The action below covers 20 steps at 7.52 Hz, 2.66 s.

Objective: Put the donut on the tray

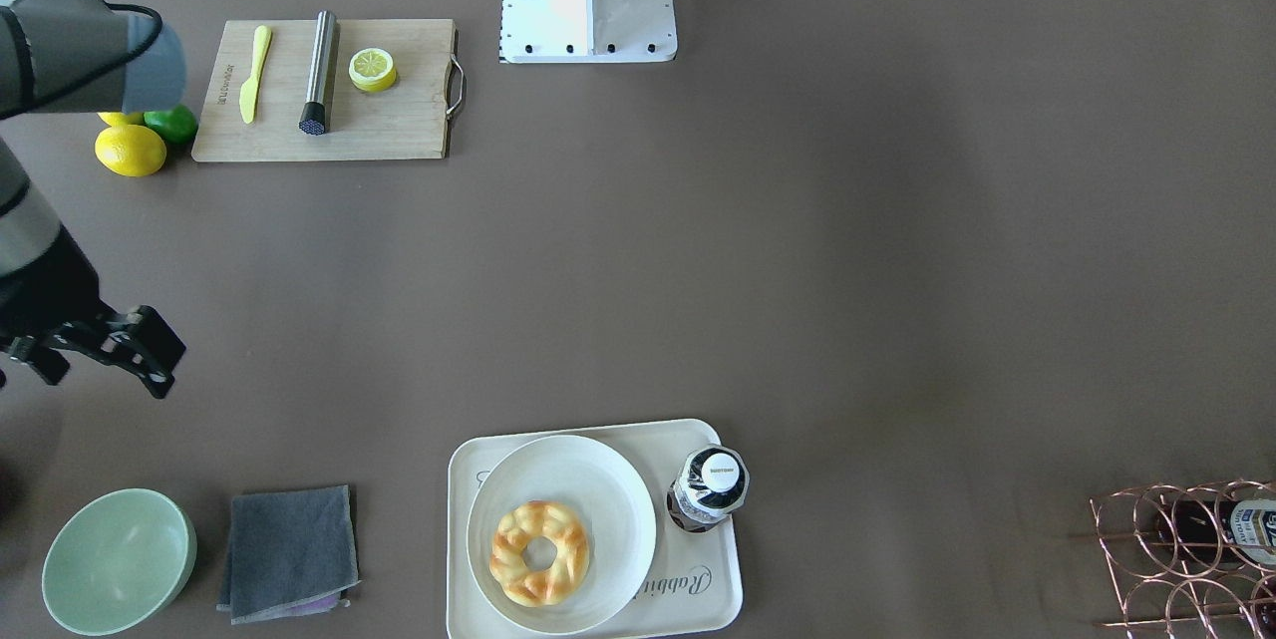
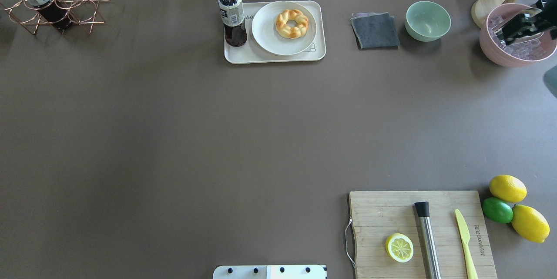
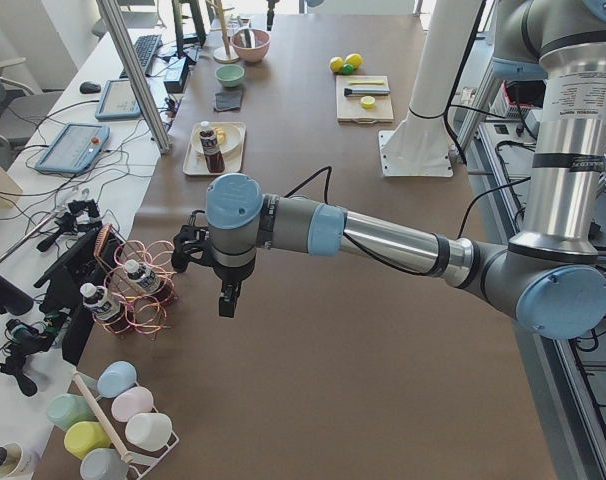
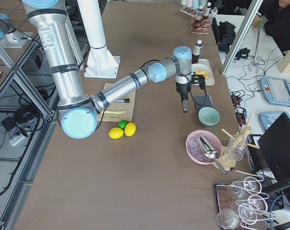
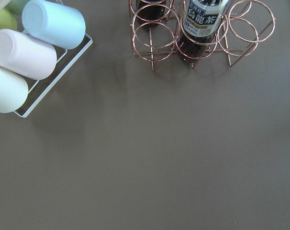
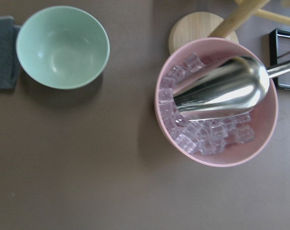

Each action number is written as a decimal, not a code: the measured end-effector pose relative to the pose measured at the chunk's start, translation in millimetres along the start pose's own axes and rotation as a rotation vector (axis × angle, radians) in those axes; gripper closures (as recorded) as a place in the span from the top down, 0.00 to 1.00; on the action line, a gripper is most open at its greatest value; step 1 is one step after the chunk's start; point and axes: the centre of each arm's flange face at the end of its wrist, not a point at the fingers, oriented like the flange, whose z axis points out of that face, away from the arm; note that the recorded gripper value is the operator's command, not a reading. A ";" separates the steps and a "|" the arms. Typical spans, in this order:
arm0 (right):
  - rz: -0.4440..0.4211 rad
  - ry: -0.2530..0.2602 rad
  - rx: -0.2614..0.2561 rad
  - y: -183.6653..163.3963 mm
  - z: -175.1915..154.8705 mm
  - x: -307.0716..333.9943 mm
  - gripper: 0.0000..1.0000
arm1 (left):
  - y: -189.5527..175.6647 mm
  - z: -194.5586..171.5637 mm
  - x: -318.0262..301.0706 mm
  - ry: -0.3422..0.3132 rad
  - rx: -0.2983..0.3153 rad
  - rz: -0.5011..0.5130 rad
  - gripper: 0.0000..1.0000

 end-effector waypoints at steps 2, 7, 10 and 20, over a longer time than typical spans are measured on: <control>-0.117 0.007 -0.081 39.8 -5.8 116.8 1.00 | 13.0 2.8 -14.7 -0.009 -0.011 0.022 0.98; -0.082 -0.176 -0.155 111.0 -2.4 308.4 1.00 | 30.2 12.2 -57.1 -0.056 -0.059 -0.014 0.98; -0.049 -0.243 -0.166 136.9 17.7 352.2 1.00 | 22.5 26.3 -44.4 -0.052 -0.084 0.009 0.98; -0.028 -0.252 -0.157 139.7 17.1 359.6 1.00 | 20.1 53.9 -41.9 -0.053 -0.046 0.113 0.98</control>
